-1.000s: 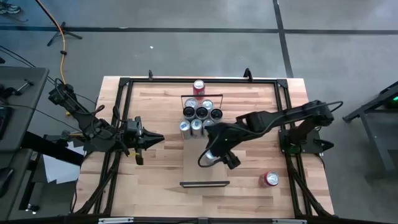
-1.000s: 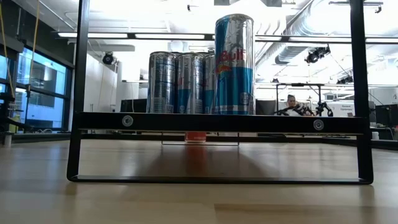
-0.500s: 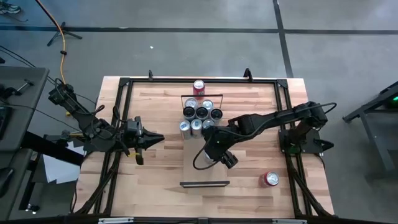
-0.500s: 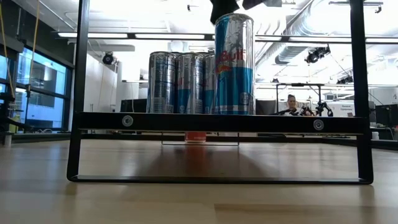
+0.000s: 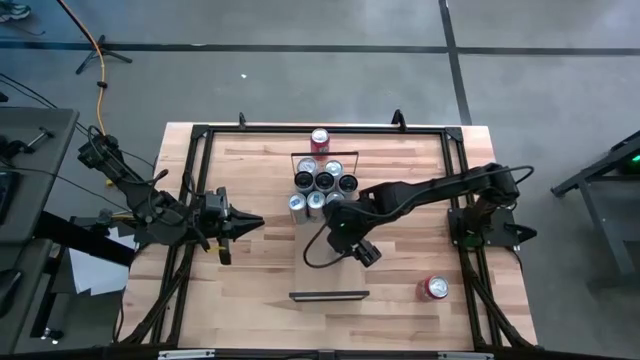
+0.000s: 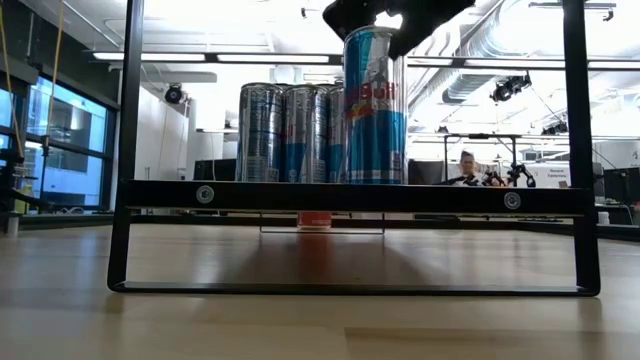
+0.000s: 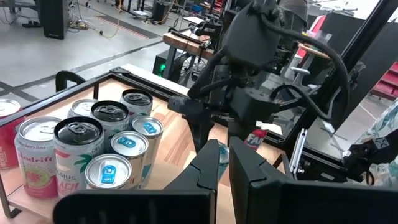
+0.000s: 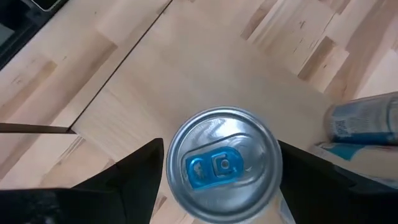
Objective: Place canned beverage on shelf
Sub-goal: Put the blue soda can on the shelf aligned with the other blue soda can, then put the bottom red soda can on the shelf
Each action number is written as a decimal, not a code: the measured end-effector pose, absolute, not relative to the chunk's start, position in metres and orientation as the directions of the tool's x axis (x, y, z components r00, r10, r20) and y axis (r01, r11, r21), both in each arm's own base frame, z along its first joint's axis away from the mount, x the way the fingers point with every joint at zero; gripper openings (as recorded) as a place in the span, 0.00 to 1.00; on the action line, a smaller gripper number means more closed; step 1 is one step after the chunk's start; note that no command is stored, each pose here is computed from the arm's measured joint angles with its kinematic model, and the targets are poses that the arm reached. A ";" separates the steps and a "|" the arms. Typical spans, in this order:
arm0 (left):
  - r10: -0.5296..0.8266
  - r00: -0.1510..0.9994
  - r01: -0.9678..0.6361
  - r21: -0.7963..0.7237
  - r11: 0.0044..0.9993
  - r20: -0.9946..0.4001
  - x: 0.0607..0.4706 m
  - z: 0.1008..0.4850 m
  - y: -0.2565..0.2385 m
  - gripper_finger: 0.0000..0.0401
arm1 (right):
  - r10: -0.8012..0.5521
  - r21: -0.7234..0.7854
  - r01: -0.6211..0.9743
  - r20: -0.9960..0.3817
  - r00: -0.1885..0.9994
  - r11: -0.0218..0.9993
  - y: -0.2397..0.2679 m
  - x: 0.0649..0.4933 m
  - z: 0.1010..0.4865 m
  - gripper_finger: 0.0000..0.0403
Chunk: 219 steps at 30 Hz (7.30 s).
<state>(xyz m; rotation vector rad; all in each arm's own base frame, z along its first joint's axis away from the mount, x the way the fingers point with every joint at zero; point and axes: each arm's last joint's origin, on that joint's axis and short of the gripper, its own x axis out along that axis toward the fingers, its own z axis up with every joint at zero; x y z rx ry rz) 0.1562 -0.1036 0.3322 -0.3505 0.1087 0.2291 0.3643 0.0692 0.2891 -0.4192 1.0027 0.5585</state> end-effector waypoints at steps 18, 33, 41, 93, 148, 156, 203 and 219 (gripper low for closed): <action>0.206 0.966 -0.246 -0.308 0.919 -0.158 0.156 0.330 -0.103 0.00 | 0.251 -0.062 -0.606 -0.873 0.417 0.793 0.071 0.369 0.283 0.56; 0.236 0.958 -0.272 -0.260 0.926 -0.160 0.156 0.329 -0.102 0.00 | 0.028 0.002 -0.060 -0.900 0.435 0.998 0.064 0.329 0.327 0.56; 0.261 0.952 -0.292 -0.224 0.930 -0.158 0.155 0.329 -0.101 0.00 | -0.235 -0.123 0.280 -0.880 0.413 0.952 0.062 0.323 0.327 0.56; 0.263 0.952 -0.294 -0.229 0.928 -0.155 0.155 0.329 -0.101 0.00 | -0.213 -0.040 0.365 -0.868 0.448 0.930 0.002 0.321 0.297 0.56; 0.257 0.955 -0.286 -0.245 0.926 -0.146 0.156 0.331 -0.102 0.00 | -0.219 -0.063 0.349 -0.876 0.429 0.935 0.002 0.331 0.284 0.59; 0.256 0.956 -0.285 -0.251 0.925 -0.142 0.156 0.331 -0.102 0.00 | -0.217 -0.063 0.348 -0.878 0.426 0.936 0.002 0.331 0.284 0.59; 0.278 0.961 -0.270 -0.230 0.935 0.001 0.142 0.360 -0.082 0.00 | -0.046 0.297 0.315 -0.656 0.753 0.901 0.036 0.191 0.328 0.98; 0.115 0.993 -0.109 -0.190 0.976 0.024 0.165 0.362 -0.040 0.00 | -0.062 0.434 -0.024 0.184 0.981 0.900 0.036 0.188 0.350 0.98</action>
